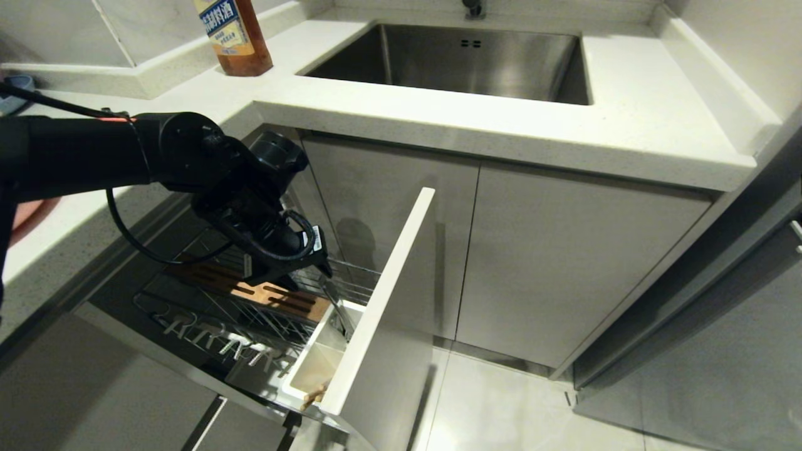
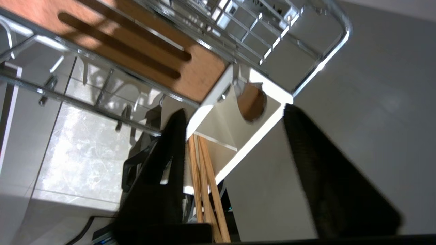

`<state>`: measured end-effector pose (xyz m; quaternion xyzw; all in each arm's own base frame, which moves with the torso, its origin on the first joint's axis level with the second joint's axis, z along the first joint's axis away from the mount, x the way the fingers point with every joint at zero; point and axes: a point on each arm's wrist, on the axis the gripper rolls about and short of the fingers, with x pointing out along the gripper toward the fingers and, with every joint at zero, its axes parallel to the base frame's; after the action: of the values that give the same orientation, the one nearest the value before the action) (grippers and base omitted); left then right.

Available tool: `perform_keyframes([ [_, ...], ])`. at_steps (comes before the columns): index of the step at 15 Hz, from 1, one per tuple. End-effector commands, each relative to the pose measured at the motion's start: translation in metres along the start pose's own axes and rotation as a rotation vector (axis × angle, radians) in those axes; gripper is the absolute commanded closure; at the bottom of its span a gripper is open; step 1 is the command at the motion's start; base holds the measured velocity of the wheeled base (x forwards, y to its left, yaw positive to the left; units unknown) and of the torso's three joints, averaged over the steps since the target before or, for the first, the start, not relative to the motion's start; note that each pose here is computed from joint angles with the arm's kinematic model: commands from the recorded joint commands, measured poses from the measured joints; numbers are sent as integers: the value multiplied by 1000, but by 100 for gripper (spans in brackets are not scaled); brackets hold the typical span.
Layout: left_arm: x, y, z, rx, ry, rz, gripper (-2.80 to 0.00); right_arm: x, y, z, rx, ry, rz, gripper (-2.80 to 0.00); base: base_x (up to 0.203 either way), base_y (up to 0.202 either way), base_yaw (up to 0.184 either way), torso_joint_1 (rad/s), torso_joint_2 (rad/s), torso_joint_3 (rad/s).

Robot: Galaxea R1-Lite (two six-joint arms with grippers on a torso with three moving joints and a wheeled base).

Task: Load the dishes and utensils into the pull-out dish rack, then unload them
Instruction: Take the fork out of the cupboard

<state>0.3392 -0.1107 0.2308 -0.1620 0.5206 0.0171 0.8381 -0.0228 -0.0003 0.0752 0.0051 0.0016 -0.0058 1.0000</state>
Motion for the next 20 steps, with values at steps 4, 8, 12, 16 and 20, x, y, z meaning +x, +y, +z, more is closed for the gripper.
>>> perform_keyframes([
  [4,13,3,6,-17,13,13,-280,0,0,-1,0,3,0,0,0,0,0,0,0,0],
  [8,16,2,6,-16,12,12,-280,0,0,0,0,1,0,0,0,0,0,0,0,0],
  [12,16,2,5,-18,20,15,-280,0,0,0,-1,1,-1,0,0,0,0,0,0,0],
  [16,18,3,4,-19,27,19,-280,0,0,-1,0,2,1,0,0,0,0,0,0,0],
  [20,17,3,3,-16,31,20,-280,0,0,0,0,1,1,0,0,0,0,0,0,0],
])
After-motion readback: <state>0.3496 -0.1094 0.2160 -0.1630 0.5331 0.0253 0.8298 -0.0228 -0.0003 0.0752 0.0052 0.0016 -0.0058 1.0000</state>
